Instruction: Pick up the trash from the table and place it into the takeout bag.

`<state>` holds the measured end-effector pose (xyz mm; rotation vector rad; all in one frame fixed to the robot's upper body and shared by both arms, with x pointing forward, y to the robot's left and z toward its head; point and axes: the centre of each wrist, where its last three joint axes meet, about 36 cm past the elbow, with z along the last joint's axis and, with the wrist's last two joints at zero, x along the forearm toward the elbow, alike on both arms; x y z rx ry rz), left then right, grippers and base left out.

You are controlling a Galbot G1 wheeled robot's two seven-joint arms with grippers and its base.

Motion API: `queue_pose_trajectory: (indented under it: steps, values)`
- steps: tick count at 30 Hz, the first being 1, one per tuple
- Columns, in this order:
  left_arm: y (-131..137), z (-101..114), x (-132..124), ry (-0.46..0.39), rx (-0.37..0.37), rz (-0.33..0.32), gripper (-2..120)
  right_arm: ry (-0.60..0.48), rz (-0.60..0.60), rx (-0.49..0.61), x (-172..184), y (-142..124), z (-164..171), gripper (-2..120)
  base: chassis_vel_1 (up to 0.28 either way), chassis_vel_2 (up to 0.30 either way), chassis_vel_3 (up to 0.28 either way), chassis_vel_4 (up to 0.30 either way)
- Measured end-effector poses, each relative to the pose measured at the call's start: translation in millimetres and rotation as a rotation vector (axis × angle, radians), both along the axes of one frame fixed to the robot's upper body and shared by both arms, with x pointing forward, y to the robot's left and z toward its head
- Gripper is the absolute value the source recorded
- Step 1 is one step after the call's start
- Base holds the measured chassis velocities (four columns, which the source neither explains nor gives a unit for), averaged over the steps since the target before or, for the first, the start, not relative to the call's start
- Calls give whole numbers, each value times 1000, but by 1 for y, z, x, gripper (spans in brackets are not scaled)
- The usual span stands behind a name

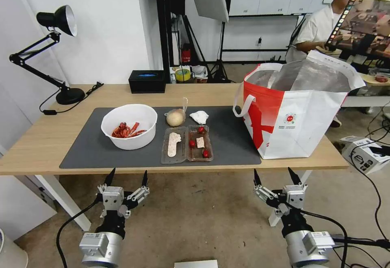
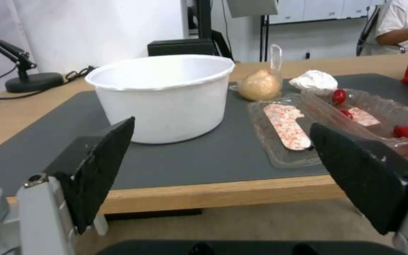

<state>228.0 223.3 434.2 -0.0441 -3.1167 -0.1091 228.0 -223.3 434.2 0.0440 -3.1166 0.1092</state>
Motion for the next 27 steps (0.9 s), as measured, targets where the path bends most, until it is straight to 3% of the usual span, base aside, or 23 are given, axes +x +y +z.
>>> queue_pose_trajectory:
  steps: [20,23,27]
  values:
    - [0,1,0,14,-16,5,100,6,2,-1,0,-1,0,100,0,0,0,0]
    - [-2,16,4,92,-113,26,100,52,17,-17,5,-12,14,100,0,0,0,0]
    - [-4,25,5,139,-161,30,100,82,28,-27,8,-19,24,100,0,0,0,0]
